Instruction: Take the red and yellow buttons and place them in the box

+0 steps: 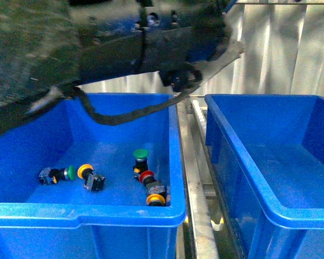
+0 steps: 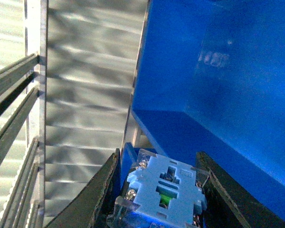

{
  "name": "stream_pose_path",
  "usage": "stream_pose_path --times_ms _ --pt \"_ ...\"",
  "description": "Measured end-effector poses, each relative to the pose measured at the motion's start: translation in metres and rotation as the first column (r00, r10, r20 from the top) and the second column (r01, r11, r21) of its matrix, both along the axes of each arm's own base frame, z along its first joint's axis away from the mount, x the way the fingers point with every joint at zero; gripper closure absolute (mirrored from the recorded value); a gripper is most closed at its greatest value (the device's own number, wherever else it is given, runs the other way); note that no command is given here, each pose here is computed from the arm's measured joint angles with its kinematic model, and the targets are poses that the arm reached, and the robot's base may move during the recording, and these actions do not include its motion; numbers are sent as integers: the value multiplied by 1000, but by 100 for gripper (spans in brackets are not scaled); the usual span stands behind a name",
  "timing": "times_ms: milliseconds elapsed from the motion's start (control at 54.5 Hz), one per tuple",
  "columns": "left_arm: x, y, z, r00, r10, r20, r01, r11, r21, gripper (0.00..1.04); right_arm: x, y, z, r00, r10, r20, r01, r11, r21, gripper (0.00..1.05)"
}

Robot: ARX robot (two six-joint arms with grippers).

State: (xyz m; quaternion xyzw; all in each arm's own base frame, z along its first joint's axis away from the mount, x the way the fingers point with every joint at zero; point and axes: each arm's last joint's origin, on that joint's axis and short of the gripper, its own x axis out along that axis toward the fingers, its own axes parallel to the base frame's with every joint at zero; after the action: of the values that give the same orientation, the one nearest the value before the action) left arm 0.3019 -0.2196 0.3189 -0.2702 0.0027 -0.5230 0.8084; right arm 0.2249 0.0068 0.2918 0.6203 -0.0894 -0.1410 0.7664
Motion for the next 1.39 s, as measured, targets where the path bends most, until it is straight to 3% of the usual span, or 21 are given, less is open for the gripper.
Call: stream_pose_path --times_ms 183,422,752,789,862,917,1027,1321,1394 --pt "-16 57 1 989 147 9 -147 989 17 8 -2 -9 -6 999 -38 -14 38 999 -20 65" --pt "-57 142 -5 941 339 15 -339 941 3 8 -6 -12 -5 999 -45 2 45 998 -54 65" --pt "-150 192 -44 892 451 -35 -451 892 10 8 -6 0 -4 1000 1 6 0 989 -147 65" --pt "-158 193 -47 864 502 -34 -502 865 14 9 -6 2 -4 1000 3 7 -2 988 -153 65" --pt "-178 195 -58 674 739 -6 -729 666 160 23 -5 5 -4 1000 11 7 -9 986 -169 65" --pt "-191 202 -77 560 827 51 -803 526 282 32 -5 6 -4 1000 4 3 -4 985 -174 65" --pt "-203 217 -113 464 865 189 -841 364 401 52 -3 8 -6 999 -34 -8 31 977 -209 65" --pt "-204 219 -131 458 848 267 -844 320 431 103 2 38 -5 998 -59 -20 44 890 -454 65" --pt "-204 219 -135 459 846 271 -843 318 434 102 3 45 -4 999 -46 -28 23 839 -543 65"
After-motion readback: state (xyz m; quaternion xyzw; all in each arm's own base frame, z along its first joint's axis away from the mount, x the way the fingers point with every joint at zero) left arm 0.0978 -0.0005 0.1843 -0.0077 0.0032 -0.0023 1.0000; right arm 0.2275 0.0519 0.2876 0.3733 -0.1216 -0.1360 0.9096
